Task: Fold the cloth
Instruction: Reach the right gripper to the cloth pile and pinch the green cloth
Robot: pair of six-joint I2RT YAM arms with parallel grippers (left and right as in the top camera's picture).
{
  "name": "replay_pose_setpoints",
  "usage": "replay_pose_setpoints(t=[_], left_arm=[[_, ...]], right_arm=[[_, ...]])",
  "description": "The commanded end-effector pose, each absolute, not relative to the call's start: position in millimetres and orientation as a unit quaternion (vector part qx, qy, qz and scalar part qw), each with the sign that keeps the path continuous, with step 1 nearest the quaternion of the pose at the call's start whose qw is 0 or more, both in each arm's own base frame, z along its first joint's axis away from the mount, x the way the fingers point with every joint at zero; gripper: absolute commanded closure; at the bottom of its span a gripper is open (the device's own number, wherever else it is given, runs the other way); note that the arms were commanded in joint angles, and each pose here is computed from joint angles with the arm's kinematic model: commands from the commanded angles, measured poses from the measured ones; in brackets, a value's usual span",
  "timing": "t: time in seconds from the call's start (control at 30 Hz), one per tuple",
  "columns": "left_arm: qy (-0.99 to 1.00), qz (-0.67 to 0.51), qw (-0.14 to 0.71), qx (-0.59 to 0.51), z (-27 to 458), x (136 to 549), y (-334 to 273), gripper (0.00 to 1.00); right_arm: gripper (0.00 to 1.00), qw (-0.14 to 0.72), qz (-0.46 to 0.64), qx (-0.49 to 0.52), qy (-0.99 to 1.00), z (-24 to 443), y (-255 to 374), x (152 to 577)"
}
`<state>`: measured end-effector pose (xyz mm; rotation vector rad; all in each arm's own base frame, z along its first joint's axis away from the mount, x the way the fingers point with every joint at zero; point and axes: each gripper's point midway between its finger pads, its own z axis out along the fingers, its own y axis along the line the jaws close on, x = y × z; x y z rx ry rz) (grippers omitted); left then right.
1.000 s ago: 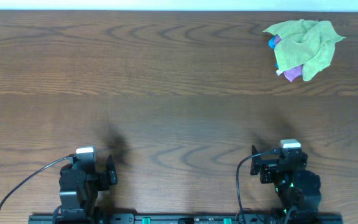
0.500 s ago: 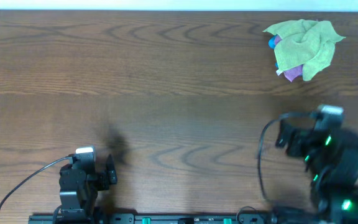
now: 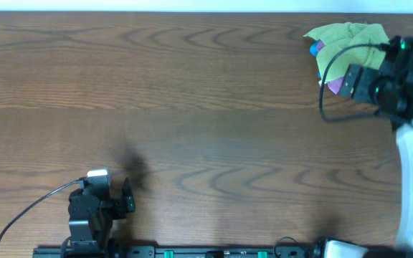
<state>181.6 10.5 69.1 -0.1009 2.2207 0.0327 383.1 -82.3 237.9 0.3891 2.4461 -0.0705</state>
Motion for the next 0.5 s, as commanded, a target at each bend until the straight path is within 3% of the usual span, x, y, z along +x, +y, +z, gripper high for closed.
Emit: replay_pose_setpoints(t=[0.0,0.4,0.47], left_arm=[[0.901,0.021,0.431,-0.036,58.6,178.9,12.2,0.05],[0.901,0.021,0.431,-0.036,58.6,178.9,12.2,0.05],[0.901,0.021,0.431,-0.036,58.6,178.9,12.2,0.05]], right_arm=[[0.01,0.313,-0.034,0.187,0.931,223.6,-105.4,404.9],[0.01,0.335,-0.062,0.219,0.914,154.4,-150.5,485.5],[0.04,0.347,-0.055,0.216,0.911,149.7,-150.7,496.4]])
